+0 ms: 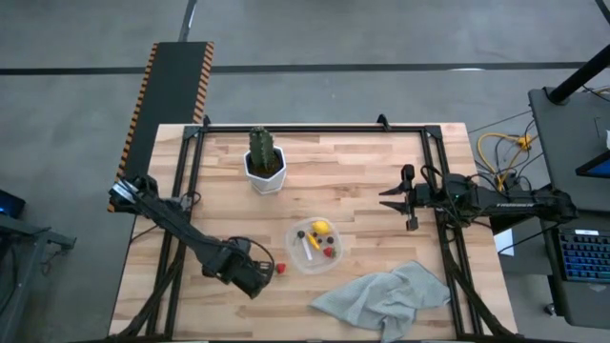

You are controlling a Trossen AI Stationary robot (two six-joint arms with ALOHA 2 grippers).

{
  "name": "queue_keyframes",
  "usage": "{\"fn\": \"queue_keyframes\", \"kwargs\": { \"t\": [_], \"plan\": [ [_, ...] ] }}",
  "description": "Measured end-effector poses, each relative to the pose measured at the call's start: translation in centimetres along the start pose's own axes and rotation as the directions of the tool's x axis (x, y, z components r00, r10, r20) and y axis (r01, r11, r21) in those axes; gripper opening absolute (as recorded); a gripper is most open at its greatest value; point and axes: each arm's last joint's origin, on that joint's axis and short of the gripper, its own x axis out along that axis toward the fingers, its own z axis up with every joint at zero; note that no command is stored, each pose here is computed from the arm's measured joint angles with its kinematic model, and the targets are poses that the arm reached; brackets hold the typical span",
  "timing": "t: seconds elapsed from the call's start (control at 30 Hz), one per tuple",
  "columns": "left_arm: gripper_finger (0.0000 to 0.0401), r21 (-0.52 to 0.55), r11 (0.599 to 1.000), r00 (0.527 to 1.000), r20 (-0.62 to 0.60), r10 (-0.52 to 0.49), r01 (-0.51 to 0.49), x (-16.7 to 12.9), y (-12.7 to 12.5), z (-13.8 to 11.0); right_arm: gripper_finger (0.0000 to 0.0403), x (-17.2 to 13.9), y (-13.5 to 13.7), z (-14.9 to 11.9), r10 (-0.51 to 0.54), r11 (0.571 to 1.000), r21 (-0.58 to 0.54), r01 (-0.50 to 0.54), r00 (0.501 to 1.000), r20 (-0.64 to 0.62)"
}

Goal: Pick and placing Produce into tupperware
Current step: Put the left red strawberry into the transparent container

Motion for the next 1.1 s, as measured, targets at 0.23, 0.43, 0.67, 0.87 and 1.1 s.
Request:
{"fn": "queue_keyframes", "kwargs": {
  "t": [0.23, 0.43, 0.67, 0.87, 1.1],
  "plan": [
    [0.0125, -0.063, 0.990, 0.992, 0.008, 0.124, -0.123, 0.7, 1.0, 0.3, 0.0100, 0.0, 0.1, 0.0, 0.025, 1.000, -0.010, -0.025, 1.000, 0.001],
    [0.0125, -0.077, 0.988, 0.991, 0.015, 0.137, -0.135, 1.1, 1.2, 0.4, 0.0101, 0.0, 0.1, -0.1, 0.027, 1.000, -0.012, -0.027, 1.000, -0.012],
    [0.0125, -0.099, 0.979, 0.983, 0.040, 0.181, -0.177, 1.9, 1.3, 0.5, 0.0099, 0.0, 0.1, -0.4, 0.031, 0.999, -0.016, -0.031, 0.999, -0.034],
    [0.0125, -0.113, 0.973, 0.977, 0.052, 0.207, -0.201, 3.2, 1.3, 0.5, 0.0102, 0.0, 0.1, -0.5, 0.033, 0.999, -0.016, -0.034, 0.998, -0.049],
    [0.0125, -0.116, 0.971, 0.975, 0.055, 0.215, -0.208, 3.5, 1.2, 0.8, 0.0104, 0.0, 0.1, -0.5, 0.033, 0.999, -0.026, -0.034, 0.998, -0.050]
  ]
}}
